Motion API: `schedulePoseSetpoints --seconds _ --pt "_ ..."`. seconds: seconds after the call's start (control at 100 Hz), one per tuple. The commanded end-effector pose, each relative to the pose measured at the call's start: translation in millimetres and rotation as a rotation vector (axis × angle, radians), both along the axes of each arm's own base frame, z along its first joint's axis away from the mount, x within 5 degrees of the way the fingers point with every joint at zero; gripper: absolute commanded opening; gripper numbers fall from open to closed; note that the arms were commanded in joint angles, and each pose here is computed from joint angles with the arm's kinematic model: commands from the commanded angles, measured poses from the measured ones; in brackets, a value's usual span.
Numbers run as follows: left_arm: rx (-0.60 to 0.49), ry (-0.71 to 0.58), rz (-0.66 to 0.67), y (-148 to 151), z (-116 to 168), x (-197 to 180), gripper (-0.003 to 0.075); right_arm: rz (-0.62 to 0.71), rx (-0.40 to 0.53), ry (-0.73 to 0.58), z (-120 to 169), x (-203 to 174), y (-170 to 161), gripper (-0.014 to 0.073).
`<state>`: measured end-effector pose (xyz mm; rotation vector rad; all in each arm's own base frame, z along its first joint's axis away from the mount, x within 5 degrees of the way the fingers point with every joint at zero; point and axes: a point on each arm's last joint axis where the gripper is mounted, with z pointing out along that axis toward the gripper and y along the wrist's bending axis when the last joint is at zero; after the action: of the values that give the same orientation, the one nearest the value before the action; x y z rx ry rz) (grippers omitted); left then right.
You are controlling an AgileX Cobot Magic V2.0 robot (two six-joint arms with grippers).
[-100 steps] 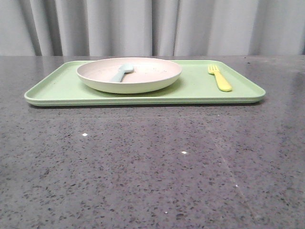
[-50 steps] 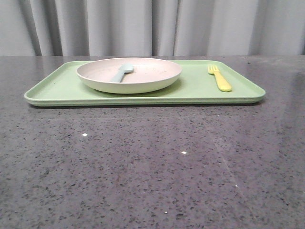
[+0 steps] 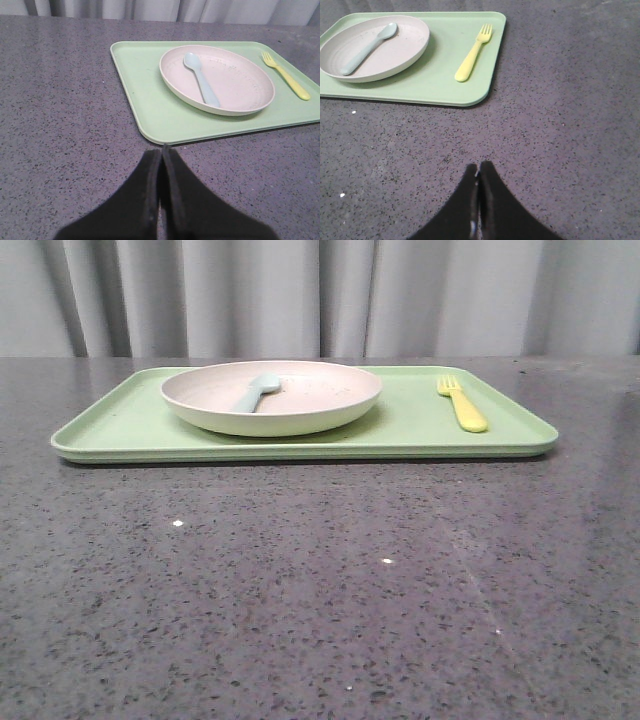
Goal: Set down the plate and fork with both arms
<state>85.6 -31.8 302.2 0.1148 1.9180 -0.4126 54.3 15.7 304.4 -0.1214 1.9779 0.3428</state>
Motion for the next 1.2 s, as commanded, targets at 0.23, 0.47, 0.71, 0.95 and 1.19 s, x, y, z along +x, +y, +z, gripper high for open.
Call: schedulePoseSetpoints --seconds 0.23,0.47,0.71,0.95,1.19 --pt "-0.038 -0.085 0.025 1.4 15.2 1.8 -0.002 0.005 0.01 -0.097 13.8 2.3 0.4 -0.0068" --pt "-0.039 -0.091 0.026 1.6 15.6 0.9 -0.002 0.005 0.01 -0.097 13.8 2.3 0.4 -0.0068" --pt "-0.025 -0.234 0.127 12.7 9.4 -7.8 -0.002 0.005 0.01 -0.097 13.8 2.3 0.4 -0.0068" --pt "0.076 -0.361 0.269 26.3 -15.0 -16.5 -0.002 0.005 0.01 -0.097 13.8 2.3 0.4 -0.0068" --pt "0.165 -0.419 0.359 33.5 -45.4 -24.3 -0.002 0.005 0.01 -0.097 13.8 2.3 0.4 -0.0068"
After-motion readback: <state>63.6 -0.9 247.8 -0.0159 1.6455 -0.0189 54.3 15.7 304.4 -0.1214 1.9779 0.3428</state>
